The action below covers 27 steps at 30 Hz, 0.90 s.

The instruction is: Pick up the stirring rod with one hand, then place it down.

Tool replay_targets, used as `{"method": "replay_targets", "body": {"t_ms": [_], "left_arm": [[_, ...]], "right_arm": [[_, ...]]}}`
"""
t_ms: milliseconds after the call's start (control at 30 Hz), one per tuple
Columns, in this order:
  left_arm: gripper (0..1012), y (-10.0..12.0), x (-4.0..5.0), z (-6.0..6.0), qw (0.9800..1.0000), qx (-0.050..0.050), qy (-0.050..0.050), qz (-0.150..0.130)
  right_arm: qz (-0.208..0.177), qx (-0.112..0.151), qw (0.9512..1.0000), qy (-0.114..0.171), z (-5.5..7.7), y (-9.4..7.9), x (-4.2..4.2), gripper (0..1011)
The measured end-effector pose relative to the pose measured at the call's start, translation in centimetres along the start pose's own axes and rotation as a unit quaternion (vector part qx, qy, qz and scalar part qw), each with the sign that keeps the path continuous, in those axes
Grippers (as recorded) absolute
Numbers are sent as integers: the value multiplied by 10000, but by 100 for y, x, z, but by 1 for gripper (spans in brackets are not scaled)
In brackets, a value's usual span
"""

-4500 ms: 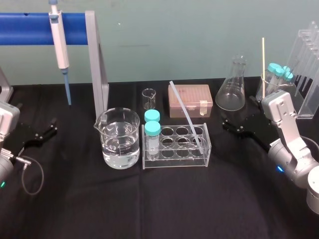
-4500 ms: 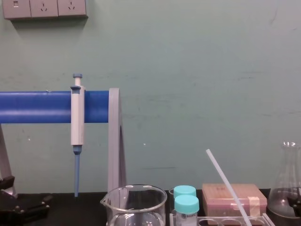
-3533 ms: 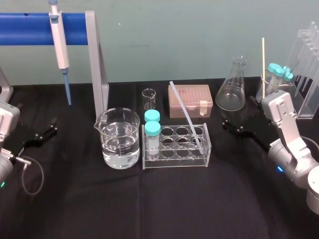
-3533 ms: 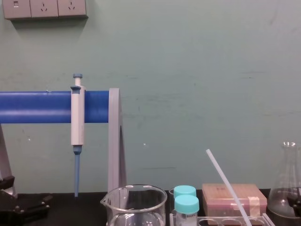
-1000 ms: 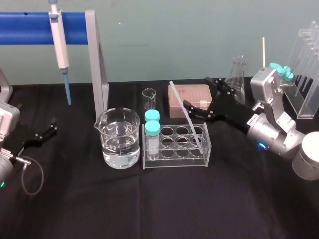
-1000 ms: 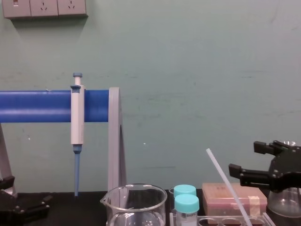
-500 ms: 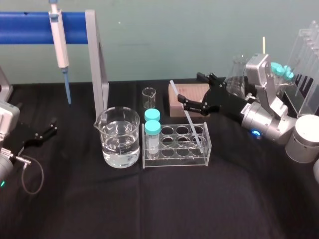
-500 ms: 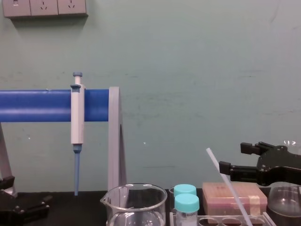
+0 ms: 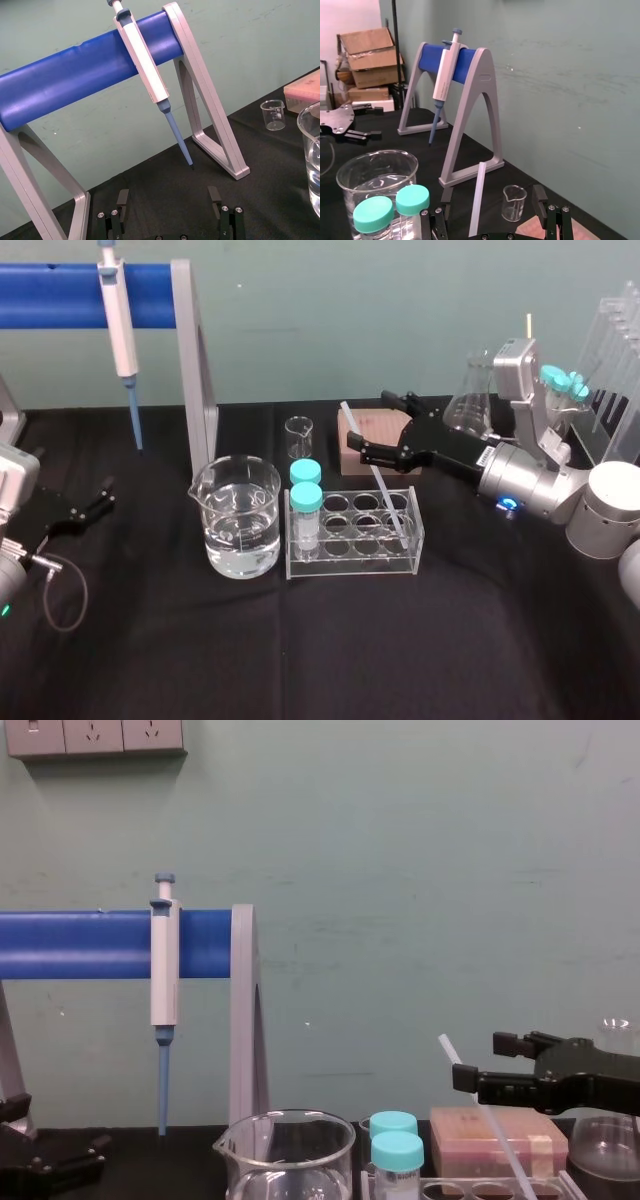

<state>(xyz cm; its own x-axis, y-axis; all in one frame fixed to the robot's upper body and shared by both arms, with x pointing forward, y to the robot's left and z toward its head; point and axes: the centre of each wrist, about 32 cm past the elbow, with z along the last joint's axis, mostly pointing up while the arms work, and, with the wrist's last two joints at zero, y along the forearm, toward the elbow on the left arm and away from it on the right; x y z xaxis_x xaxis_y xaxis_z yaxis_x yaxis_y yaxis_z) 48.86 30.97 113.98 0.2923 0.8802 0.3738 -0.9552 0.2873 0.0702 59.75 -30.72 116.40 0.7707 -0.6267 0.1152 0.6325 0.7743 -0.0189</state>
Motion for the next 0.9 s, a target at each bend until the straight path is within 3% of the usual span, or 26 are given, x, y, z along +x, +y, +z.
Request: {"method": "replay_targets", "body": {"t_ms": [467,900], "left_arm": [[1000,0,0,0,10000,0,0,0],[1000,0,0,0,10000,0,0,0]], "right_arm": [[256,-177,9993,218,-39,40,-24,1003],[227,-256,9992,228,-45,41,-35,1003]]}}
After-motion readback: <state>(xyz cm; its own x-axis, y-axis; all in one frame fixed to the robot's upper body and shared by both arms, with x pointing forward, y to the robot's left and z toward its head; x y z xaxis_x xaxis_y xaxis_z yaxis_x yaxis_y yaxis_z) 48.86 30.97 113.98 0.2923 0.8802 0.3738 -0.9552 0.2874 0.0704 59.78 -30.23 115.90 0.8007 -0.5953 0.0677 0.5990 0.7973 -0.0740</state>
